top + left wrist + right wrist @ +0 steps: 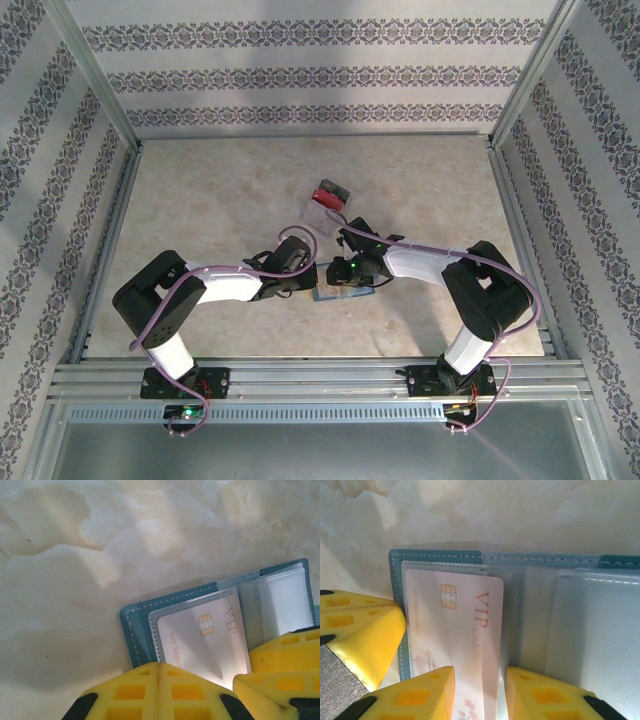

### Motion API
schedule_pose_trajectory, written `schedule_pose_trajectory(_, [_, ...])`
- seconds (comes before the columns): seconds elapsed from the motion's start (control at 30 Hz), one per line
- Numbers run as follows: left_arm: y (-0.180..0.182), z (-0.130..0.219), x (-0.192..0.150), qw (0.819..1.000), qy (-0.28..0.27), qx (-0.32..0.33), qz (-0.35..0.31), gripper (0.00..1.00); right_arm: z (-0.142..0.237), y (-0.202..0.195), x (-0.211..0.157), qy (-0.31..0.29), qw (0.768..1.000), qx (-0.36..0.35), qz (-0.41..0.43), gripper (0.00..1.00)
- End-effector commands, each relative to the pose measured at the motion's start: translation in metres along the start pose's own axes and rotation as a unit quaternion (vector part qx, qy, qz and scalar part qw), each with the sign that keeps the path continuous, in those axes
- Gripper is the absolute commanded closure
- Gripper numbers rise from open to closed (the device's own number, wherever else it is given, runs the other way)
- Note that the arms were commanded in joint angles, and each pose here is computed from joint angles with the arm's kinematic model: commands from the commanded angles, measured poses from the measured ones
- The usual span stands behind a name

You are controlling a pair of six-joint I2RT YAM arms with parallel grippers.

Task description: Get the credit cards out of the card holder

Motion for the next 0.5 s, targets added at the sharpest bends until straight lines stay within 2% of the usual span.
schedule_pose_trajectory(0.0, [0.011,0.0,-0.006,1.0,0.01,0.015,0.011,0.95,-0.004,-0.008,-0.006,0.012,1.0,0.005,-0.022,0.67])
schedule_pose_trajectory(0.47, [0.014,-0.005,-0.011,0.999,0.024,0.021,0.011,0.96,0.003,0.008,-0.001,0.01,0.994,0.104,-0.043,0.68])
Point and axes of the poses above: each hand's point on the last joint's axis, 136 mm out from that joint toward the fingers, its own z axis back along the fingers, its own y axis along the line the jaws close on, x = y × z, the point moved 2 cm from there along z, back along the fingers, and after that the axes turned 6 degrees about -z, right-handed, at the moved point
